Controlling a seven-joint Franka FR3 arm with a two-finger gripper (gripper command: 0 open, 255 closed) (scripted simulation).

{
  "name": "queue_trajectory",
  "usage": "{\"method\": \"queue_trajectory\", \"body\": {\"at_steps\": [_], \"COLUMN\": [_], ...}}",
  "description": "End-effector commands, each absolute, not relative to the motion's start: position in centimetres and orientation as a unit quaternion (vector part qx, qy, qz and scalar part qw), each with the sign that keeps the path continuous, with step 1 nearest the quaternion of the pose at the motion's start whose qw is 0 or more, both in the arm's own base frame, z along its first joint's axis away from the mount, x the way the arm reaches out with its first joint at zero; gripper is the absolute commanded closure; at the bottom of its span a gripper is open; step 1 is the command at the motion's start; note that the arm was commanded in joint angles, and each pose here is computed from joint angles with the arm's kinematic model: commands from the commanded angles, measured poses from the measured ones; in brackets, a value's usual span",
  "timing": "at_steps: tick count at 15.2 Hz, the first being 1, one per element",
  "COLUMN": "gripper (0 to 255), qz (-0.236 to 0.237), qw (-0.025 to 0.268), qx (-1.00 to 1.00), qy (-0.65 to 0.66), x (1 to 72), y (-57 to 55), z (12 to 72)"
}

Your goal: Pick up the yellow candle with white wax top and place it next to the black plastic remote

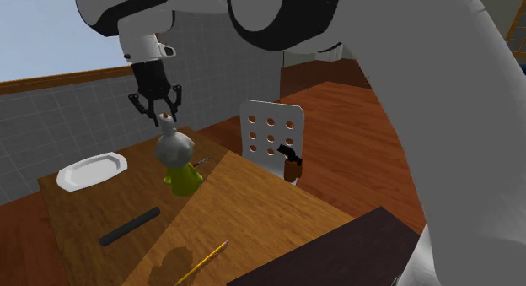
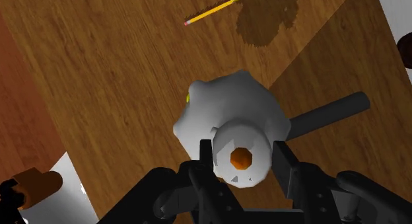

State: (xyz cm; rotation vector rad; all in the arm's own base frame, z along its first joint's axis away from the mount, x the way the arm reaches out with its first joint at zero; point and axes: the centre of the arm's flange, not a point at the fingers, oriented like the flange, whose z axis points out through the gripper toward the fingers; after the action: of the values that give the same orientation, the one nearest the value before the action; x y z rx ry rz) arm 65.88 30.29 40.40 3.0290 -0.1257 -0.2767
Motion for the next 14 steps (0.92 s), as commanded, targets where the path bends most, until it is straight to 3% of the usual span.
{"method": "queue_trajectory", "body": {"at_steps": [1, 14], "gripper": [255, 255], "qz": [-0.09, -0.09], "qw": [0.048, 0.048], "qx": [0.994, 0.994], "qy": [-0.042, -0.042], "x": [66.4, 67.0], "y": [32.3, 35.6], "z": [39.3, 31.8]}}
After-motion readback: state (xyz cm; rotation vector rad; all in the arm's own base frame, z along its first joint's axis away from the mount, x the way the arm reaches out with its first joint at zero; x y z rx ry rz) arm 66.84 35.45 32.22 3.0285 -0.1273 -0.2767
